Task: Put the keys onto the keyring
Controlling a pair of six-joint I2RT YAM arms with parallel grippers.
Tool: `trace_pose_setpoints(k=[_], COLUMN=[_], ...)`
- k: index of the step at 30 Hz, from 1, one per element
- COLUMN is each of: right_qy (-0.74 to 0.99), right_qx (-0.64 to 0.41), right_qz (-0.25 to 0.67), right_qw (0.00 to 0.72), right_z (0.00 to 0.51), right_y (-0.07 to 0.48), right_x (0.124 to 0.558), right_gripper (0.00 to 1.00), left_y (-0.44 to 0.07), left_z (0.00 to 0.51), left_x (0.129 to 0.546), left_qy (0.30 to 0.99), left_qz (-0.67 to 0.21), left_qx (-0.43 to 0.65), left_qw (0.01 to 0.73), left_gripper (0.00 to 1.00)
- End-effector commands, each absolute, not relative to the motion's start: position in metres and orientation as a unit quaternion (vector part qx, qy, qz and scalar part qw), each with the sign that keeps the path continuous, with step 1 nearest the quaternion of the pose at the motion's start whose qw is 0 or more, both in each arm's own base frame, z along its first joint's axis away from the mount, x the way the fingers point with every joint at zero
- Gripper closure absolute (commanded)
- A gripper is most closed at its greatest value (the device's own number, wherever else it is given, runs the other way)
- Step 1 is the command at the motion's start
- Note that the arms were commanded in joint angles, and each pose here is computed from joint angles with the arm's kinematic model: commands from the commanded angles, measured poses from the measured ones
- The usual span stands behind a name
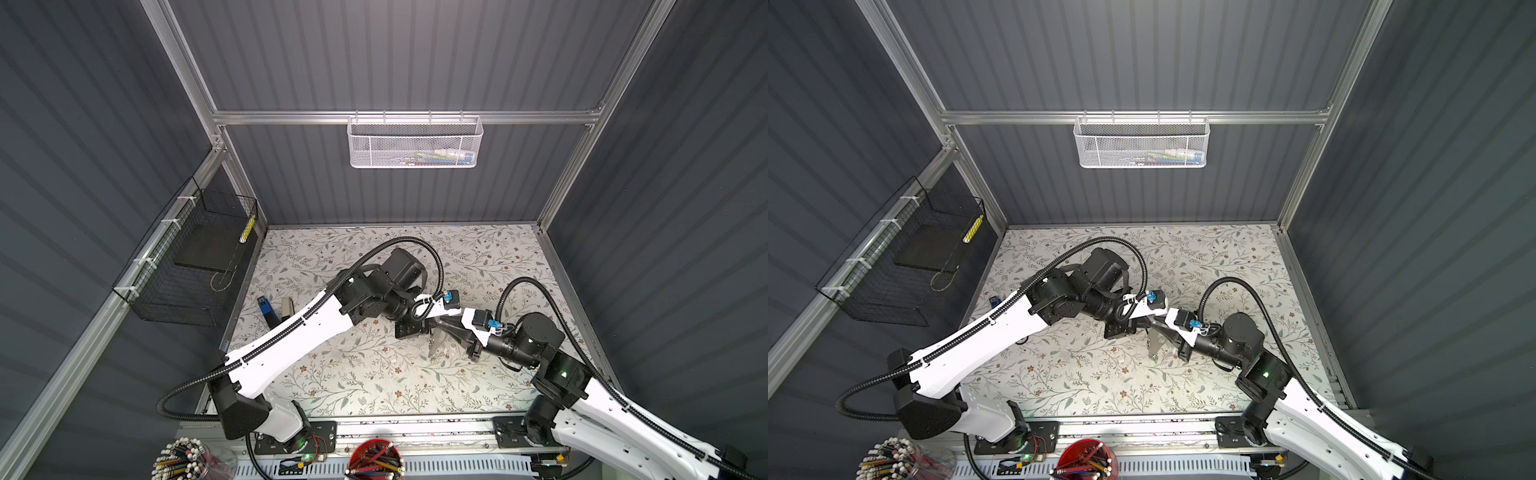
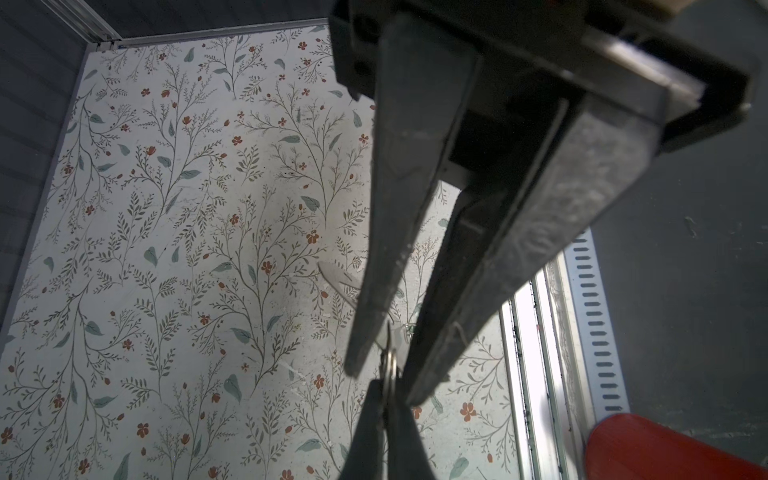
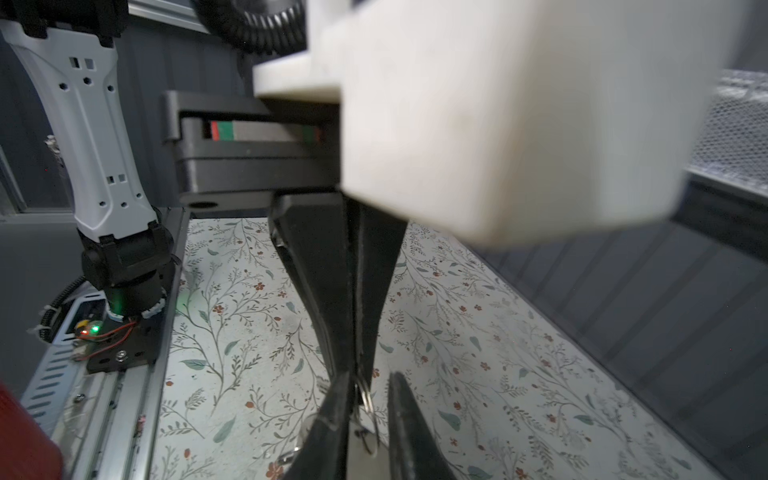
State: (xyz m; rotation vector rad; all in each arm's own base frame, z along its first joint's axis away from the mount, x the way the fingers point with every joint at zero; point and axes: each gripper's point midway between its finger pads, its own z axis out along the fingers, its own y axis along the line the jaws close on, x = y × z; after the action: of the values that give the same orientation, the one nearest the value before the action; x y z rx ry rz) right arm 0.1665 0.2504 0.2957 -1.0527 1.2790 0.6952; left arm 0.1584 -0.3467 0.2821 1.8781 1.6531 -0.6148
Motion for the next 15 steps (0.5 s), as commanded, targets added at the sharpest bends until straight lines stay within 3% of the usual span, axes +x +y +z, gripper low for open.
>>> trace_pose_setpoints(k=[1,15], right_qy=[0.544,0.538], right_qx=[-0.456,-0.465], right_qz=[0.301,0.304], right_qw=[0.637,0.634], right_z=[0.3062,0.303], right_y=[0.2476,0.2476], right_x=[0.1636,0.1589], right_gripper=[0.74,0.86], left_y=[-0.3479,-0.3501], left_z=[0.2888,0.29], left_x=[0.1518,0.1491], left_qy=[0.602,0.601], left_qz=[-0.24,-0.249], left_qx=[0.709,0.708], left_qw=[0.278,0.274], left_gripper=[1.0,1.0])
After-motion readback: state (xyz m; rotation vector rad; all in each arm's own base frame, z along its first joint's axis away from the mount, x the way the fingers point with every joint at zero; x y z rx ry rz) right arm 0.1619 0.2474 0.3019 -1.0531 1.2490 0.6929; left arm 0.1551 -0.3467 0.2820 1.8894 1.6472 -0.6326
